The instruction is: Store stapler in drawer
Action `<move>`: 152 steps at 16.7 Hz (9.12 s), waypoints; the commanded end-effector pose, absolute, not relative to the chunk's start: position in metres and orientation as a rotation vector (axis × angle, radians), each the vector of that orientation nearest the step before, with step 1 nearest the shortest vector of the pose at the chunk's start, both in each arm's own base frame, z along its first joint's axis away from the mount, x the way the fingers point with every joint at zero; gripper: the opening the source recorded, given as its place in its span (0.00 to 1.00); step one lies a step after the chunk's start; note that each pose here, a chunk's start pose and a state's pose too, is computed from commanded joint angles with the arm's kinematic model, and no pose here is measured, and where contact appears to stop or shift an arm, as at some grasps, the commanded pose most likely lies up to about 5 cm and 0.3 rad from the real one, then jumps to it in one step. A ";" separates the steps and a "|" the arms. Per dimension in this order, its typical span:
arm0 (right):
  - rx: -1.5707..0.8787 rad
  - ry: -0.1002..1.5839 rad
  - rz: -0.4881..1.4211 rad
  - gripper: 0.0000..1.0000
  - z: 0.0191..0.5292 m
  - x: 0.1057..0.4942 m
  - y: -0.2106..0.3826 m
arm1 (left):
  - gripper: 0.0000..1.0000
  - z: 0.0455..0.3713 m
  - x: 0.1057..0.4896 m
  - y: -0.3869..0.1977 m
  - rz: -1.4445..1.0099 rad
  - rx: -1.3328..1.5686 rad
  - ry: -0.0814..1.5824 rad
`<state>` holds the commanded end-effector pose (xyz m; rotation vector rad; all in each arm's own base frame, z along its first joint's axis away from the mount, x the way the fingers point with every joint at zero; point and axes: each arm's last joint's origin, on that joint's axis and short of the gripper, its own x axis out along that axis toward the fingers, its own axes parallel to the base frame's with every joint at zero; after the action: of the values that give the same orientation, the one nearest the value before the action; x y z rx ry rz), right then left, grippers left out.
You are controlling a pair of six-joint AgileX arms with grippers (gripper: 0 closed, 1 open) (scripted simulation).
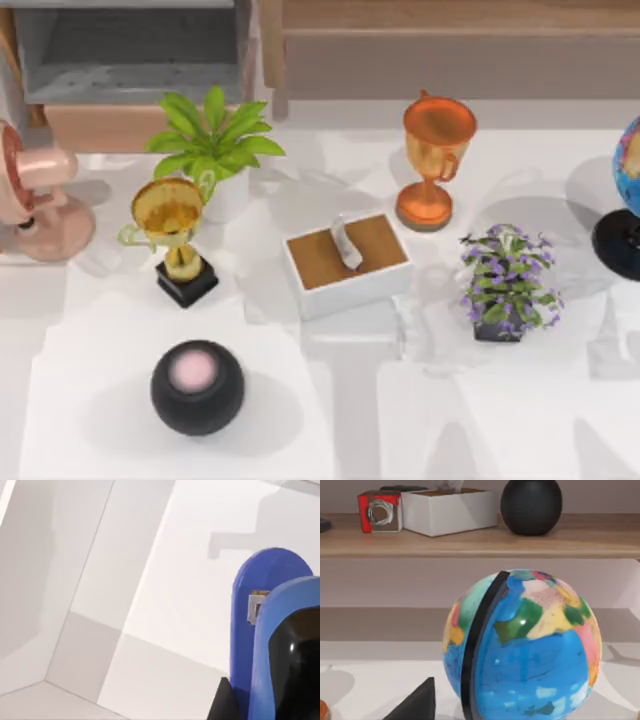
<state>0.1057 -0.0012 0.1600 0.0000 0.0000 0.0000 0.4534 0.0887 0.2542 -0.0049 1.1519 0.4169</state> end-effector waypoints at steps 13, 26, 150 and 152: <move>0.000 0.000 0.000 1.00 0.160 0.106 -0.001 | 0.00 0.156 0.449 0.174 -0.019 0.008 1.372; 0.000 0.000 0.000 1.00 0.160 0.106 -0.001 | 0.00 0.262 0.447 0.205 0.169 0.187 1.063; 0.000 0.000 0.000 1.00 0.160 0.106 -0.001 | 0.00 0.090 0.316 0.174 -0.028 1.552 0.006; 0.000 0.000 0.000 1.00 0.160 0.106 -0.001 | 0.00 0.089 0.325 0.175 -0.031 1.554 0.005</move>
<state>0.1057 -0.0012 0.1600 0.0000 0.0000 0.0000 0.3255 0.1747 0.0887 1.5539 0.0054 -0.0307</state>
